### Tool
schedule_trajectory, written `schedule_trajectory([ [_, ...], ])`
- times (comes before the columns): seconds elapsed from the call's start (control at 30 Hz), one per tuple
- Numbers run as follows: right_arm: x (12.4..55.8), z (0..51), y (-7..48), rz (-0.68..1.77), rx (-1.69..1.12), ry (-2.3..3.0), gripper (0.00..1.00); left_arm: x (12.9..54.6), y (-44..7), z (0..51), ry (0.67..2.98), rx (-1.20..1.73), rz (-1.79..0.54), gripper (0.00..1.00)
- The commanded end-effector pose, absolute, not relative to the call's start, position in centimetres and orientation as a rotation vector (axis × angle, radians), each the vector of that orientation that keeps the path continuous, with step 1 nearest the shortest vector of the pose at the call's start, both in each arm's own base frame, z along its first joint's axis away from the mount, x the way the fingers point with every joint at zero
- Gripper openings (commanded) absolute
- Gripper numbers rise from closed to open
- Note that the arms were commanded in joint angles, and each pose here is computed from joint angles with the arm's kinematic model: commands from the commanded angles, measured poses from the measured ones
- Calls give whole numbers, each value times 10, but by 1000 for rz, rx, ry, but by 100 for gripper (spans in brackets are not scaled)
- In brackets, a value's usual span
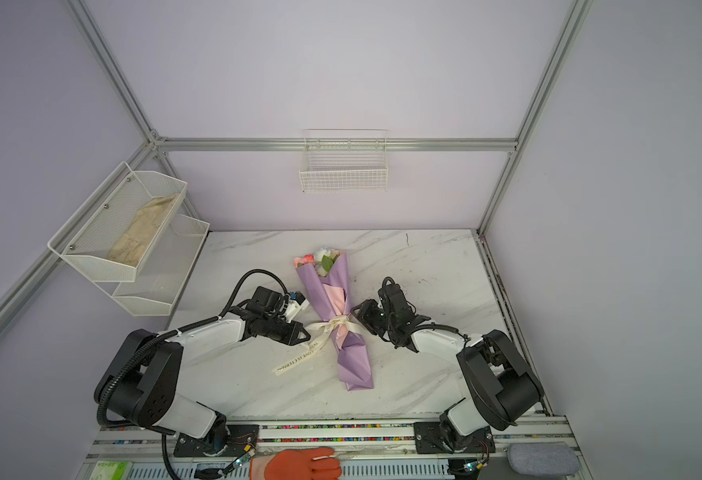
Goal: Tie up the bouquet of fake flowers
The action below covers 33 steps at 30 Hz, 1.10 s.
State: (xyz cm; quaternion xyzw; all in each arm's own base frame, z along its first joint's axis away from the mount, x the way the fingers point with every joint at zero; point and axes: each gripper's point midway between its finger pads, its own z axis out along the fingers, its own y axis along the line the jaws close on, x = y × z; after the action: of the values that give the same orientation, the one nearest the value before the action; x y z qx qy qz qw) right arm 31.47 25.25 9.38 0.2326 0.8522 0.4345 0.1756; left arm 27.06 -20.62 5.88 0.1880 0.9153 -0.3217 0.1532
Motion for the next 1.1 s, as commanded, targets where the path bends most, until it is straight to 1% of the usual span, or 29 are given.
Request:
schedule_trajectory([
  [0.0,333,111,258,1315,744,2287,48,290,-216,87,2526,582,-955,0],
  [0.23,341,101,267,1342,764,2280,41,290,-218,89,2521,588,-970,0],
  [0.27,343,102,267,1346,761,2270,40,290,-218,90,2518,591,-971,0],
  [0.37,346,106,272,1377,742,2249,31,289,-218,88,2523,586,-971,0],
  [0.4,346,107,272,1381,734,2249,21,290,-218,89,2523,584,-968,0],
  [0.43,346,107,271,1372,734,2251,15,290,-217,89,2524,584,-964,0],
  [0.47,345,105,269,1356,745,2252,11,291,-217,89,2522,582,-957,0],
  [0.5,343,104,265,1338,755,2249,4,291,-216,89,2525,577,-949,0],
  [0.53,342,104,261,1320,767,2244,0,291,-214,88,2527,572,-937,0],
  [0.7,342,111,249,1272,785,2211,0,290,-209,87,2543,565,-895,0],
  [0.9,344,107,240,1193,767,2243,0,288,-198,78,2607,550,-805,0],
  [1.07,346,102,224,1131,775,2261,0,288,-197,79,2611,555,-801,0],
])
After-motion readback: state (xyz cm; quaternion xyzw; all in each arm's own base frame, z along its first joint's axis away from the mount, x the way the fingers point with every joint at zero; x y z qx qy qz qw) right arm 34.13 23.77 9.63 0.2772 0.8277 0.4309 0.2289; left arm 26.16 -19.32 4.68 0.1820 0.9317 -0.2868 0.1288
